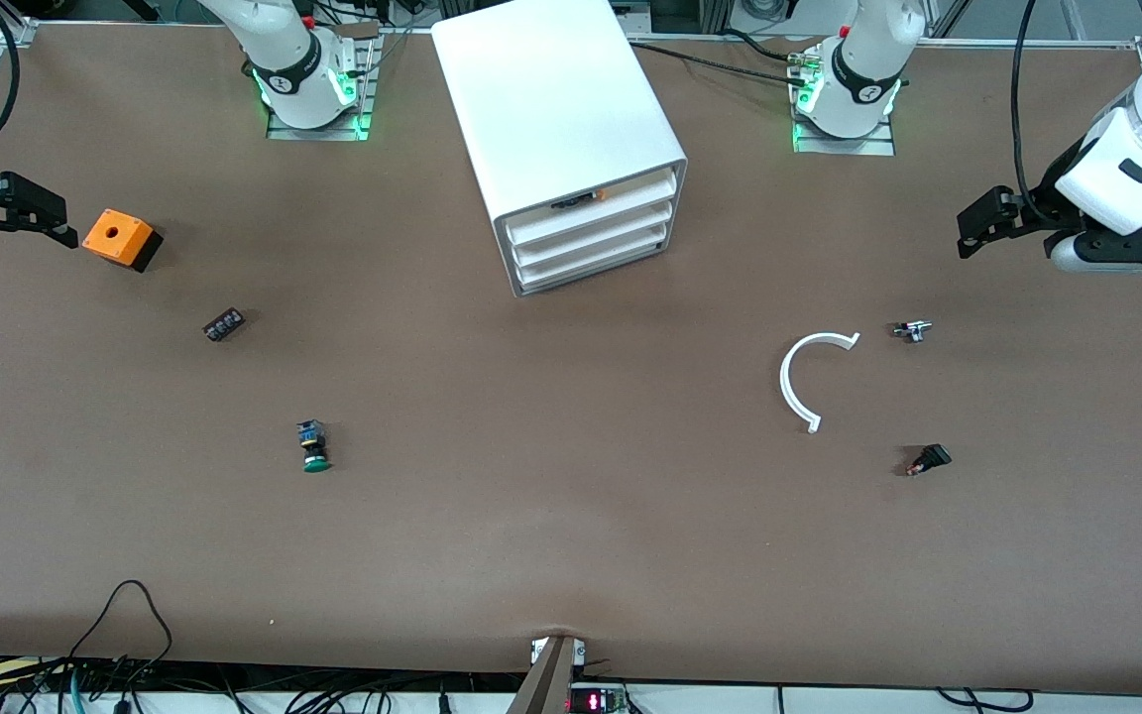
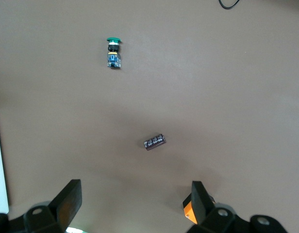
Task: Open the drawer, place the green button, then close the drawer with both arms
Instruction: 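Move both grippers out from the rest pose toward the table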
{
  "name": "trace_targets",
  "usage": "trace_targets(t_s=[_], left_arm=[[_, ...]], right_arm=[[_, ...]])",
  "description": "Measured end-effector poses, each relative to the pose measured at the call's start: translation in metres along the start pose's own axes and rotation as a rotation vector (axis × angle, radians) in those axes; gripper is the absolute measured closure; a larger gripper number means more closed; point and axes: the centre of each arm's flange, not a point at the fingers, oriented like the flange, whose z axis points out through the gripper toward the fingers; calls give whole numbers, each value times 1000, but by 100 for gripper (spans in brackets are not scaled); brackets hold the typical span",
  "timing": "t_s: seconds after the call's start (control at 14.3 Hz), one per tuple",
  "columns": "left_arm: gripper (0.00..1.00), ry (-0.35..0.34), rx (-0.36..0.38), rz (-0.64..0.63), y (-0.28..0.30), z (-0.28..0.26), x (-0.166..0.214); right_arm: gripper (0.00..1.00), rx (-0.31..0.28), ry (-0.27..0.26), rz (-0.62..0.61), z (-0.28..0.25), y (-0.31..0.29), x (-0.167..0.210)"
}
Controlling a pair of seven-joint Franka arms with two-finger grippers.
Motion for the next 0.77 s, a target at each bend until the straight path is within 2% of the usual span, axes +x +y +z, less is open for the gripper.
trace_targets(t_s=[0.77], left_arm=[[0,-28,3,-2,-1,-2,-4]], right_arm=[[0,3,-8,13,4,1,2]])
